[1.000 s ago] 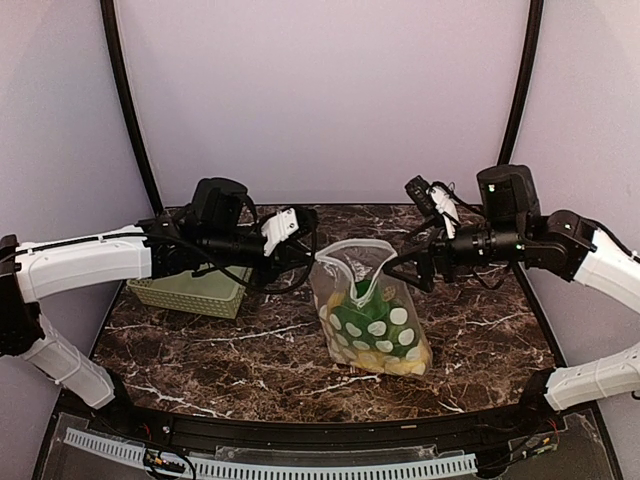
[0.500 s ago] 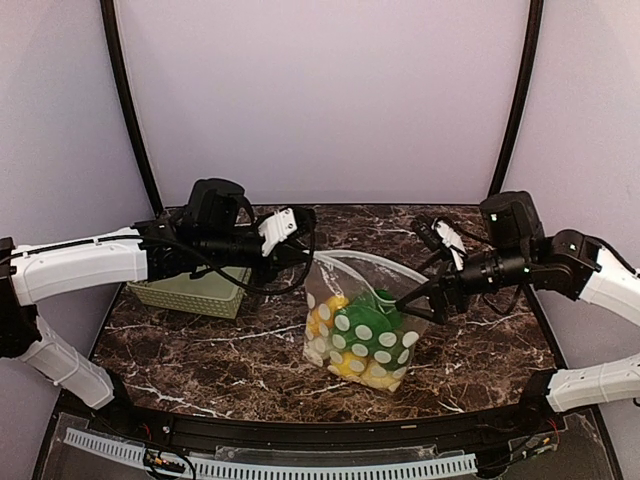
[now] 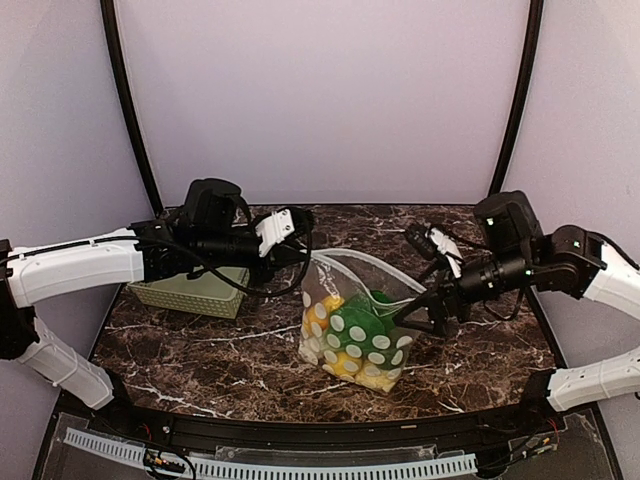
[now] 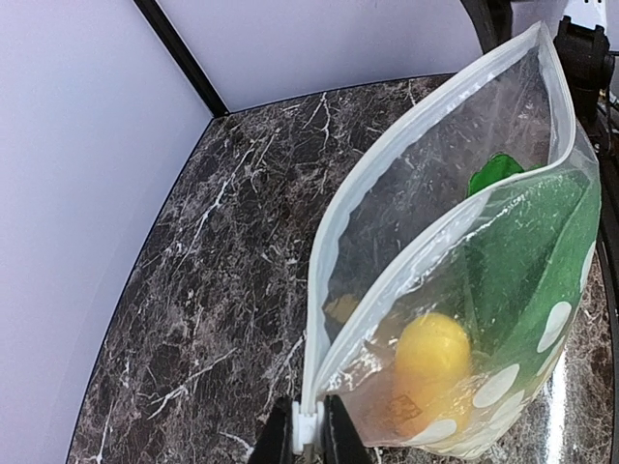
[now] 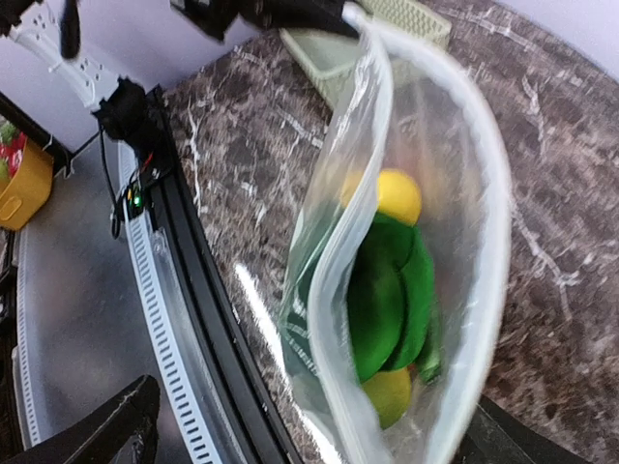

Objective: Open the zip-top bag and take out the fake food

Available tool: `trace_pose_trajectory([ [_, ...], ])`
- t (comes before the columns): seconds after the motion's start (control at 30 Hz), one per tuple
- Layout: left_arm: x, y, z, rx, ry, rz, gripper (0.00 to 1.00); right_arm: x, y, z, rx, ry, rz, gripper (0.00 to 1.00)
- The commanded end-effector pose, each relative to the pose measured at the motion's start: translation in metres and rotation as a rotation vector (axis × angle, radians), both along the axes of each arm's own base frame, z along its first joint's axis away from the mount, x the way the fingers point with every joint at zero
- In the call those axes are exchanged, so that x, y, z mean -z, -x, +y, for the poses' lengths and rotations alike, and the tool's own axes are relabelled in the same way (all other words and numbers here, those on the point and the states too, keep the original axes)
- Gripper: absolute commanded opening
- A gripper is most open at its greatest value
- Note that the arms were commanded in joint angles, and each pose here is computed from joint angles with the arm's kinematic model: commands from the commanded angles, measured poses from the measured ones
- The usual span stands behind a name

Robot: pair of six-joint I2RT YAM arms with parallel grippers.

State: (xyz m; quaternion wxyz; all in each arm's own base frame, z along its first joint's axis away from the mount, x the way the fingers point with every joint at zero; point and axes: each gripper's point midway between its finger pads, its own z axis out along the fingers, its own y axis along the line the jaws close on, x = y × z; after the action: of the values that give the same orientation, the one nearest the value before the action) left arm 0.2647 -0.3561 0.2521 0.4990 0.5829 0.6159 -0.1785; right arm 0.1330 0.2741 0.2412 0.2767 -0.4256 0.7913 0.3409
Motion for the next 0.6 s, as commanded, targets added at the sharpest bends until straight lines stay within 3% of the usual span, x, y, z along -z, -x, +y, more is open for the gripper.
trace_pose_trajectory([
  [0.0,-0.015,0.008,0.004,0.033,0.033,-0.026,0.01,-0.059,-0.034,0.0,0.102,-0.029,-0.19,0.99],
  [0.13,-0.019,0.014,0.002,0.055,0.047,-0.019,0.01,-0.065,-0.072,0.003,0.172,0.068,-0.243,0.83],
  [0.27,-0.022,0.016,0.002,0.058,0.054,-0.018,0.01,-0.054,-0.091,0.013,0.164,0.116,-0.204,0.68],
  [0.57,-0.021,0.02,0.001,0.069,0.047,-0.022,0.01,-0.026,-0.09,0.029,0.066,0.177,-0.099,0.51],
])
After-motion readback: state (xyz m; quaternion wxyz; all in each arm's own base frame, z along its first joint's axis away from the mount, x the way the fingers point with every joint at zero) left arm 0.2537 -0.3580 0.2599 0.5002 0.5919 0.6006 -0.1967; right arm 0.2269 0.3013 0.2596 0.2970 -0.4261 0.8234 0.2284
